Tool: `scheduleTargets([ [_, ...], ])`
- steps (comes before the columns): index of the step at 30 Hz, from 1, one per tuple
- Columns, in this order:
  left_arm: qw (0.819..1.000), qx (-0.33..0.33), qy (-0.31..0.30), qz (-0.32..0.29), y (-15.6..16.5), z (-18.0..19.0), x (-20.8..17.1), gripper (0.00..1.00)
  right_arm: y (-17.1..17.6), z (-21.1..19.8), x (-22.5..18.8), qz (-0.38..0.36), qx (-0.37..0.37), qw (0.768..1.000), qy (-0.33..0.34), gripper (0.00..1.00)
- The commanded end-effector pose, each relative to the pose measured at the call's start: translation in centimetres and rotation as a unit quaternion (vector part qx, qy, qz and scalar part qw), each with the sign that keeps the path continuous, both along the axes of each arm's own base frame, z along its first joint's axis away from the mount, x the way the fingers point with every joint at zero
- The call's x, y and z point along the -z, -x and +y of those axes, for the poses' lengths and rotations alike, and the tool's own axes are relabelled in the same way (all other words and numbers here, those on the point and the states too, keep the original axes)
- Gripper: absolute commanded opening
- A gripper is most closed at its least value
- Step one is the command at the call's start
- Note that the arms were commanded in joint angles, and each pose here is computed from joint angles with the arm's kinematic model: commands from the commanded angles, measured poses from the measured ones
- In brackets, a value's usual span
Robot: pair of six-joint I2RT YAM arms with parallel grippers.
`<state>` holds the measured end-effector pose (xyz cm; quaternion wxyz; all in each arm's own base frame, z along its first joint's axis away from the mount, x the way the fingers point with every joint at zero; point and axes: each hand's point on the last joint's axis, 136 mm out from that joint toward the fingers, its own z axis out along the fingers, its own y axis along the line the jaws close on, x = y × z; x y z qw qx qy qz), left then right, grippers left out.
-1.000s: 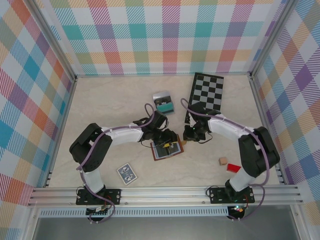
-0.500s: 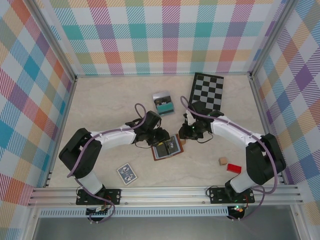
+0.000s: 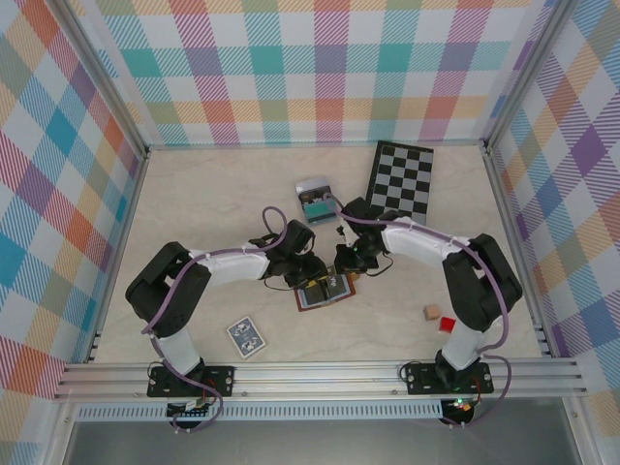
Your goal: Take the credit cards out of the card holder
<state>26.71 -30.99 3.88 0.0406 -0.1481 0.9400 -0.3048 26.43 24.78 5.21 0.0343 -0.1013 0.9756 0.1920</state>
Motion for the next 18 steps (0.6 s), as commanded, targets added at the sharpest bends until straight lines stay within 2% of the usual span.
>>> scheduleTargets([
  [1,1.000,-0.004,0.011,0.010,0.1,-0.2,0.3,0.28,-0.5,-0.6,0.5,0.002,0.010,0.999,0.030,0.18],
  [18,0.999,0.002,0.024,0.027,0.6,-0.7,1.5,0.27,1.3,-0.6,3.8,0.063,0.019,0.997,0.033,0.19],
])
